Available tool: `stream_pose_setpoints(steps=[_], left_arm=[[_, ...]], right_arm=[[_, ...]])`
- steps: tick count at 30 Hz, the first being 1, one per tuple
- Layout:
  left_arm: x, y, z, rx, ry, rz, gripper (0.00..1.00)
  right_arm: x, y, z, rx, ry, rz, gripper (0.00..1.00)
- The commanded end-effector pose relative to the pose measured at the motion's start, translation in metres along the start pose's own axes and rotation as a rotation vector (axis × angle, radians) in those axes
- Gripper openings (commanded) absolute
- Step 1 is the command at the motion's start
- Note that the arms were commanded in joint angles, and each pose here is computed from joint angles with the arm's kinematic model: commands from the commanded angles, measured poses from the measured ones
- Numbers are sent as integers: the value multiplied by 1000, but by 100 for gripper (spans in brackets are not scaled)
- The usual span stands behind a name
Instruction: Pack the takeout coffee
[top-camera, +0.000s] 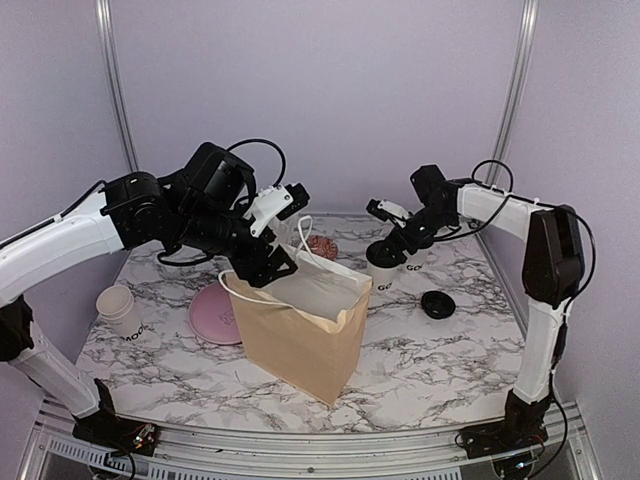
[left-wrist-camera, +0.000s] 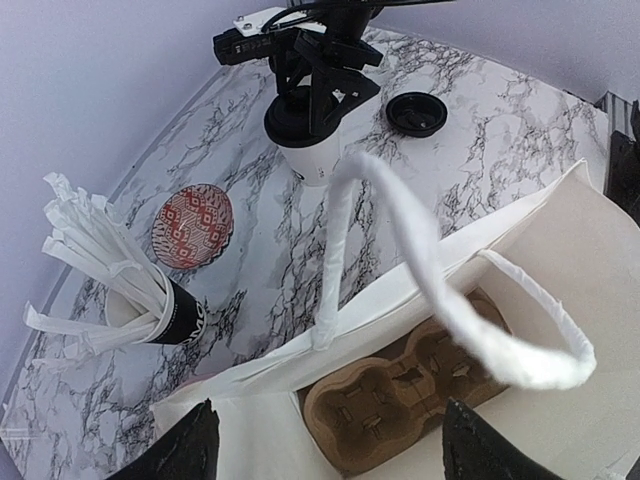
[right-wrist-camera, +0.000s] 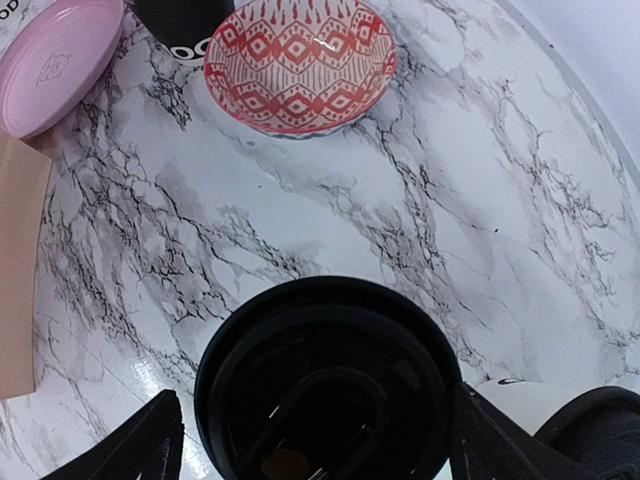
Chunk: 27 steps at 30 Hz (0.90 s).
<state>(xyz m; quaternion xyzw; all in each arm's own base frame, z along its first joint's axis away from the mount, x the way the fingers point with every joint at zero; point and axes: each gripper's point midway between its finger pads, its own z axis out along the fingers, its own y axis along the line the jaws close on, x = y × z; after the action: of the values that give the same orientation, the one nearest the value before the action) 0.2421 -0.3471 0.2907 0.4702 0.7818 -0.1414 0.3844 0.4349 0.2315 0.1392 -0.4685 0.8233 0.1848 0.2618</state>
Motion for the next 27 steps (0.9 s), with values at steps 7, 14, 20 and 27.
stream_pose_setpoints(steps=[7, 14, 20, 27], left_arm=[[2, 0, -13, -2, -14, -31, 77], [-1, -1, -17, 7, -25, -37, 77], [0, -3, -17, 18, -25, -48, 77], [1, -1, -20, 8, -30, -46, 77]], right_arm=[[-10, 2, 2, -18, -12, 3, 75], [1, 1, 3, 9, 29, 3, 82], [0, -3, 4, 24, 31, 17, 70], [-8, 7, -13, 14, 0, 10, 62]])
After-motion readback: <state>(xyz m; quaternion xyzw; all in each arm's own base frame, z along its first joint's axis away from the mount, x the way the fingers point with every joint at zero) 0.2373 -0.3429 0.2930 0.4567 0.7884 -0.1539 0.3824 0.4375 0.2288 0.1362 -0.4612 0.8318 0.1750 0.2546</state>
